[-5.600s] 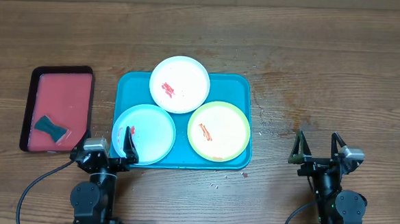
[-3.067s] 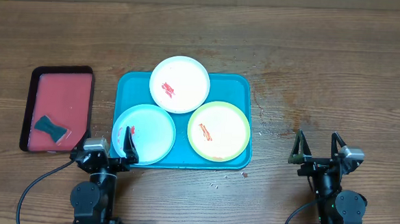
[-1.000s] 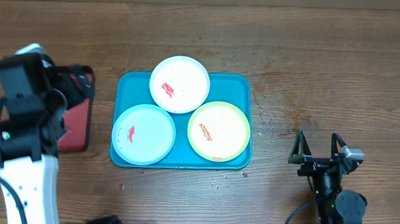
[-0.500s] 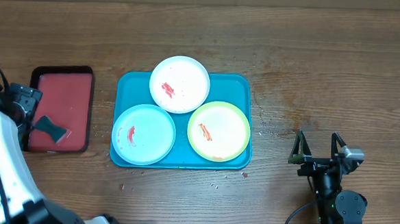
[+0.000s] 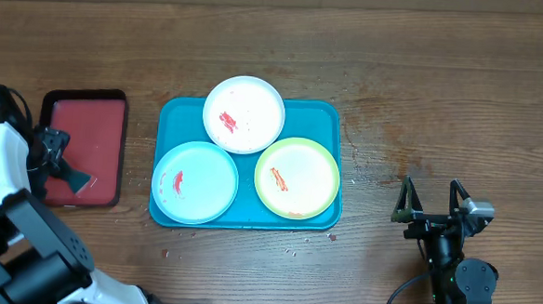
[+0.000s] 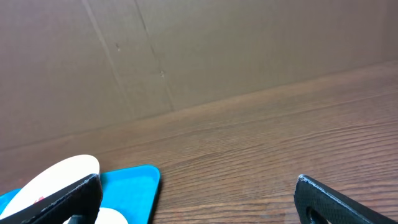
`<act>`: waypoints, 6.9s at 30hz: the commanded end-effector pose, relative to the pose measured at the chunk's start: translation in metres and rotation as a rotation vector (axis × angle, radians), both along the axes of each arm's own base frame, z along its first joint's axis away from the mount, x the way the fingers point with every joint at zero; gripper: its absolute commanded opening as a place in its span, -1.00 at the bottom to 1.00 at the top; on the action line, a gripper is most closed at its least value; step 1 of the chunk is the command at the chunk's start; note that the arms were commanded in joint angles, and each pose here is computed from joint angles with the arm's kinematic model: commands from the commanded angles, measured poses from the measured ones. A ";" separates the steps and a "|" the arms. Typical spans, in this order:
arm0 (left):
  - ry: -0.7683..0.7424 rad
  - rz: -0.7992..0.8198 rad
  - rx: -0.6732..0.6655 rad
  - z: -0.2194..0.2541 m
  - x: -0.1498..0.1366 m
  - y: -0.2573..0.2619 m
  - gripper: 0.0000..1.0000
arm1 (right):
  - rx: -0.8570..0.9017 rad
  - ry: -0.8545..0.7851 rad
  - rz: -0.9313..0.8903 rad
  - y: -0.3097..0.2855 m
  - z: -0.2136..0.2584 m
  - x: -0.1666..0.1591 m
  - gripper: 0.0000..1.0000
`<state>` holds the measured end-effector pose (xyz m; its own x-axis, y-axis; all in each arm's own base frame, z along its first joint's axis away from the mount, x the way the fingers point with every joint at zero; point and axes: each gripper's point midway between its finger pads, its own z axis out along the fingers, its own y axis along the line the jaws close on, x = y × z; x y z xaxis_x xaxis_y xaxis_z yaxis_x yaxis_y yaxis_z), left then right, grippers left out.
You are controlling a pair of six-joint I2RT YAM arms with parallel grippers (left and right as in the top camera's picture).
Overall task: Clean dirty plates on tray and stack at the side
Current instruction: 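Move the left gripper over the pink basin toward the green sponge, then grasp the green sponge in the basin with the left gripper, then lift the sponge out of the soapy water with the left gripper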
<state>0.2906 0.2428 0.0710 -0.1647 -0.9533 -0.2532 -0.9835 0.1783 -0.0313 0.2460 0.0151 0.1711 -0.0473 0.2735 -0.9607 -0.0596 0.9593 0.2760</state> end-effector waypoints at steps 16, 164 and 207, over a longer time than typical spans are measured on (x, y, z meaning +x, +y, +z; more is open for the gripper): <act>0.050 -0.157 -0.104 -0.078 0.023 0.001 0.41 | -0.004 -0.006 -0.012 -0.002 -0.001 0.000 1.00; 0.187 -0.603 0.028 -0.097 0.076 -0.050 -0.92 | -0.004 -0.006 -0.012 -0.002 -0.001 0.000 1.00; 0.073 -0.547 0.125 -0.010 0.094 -0.038 -0.92 | -0.004 -0.006 -0.012 -0.002 -0.001 0.000 1.00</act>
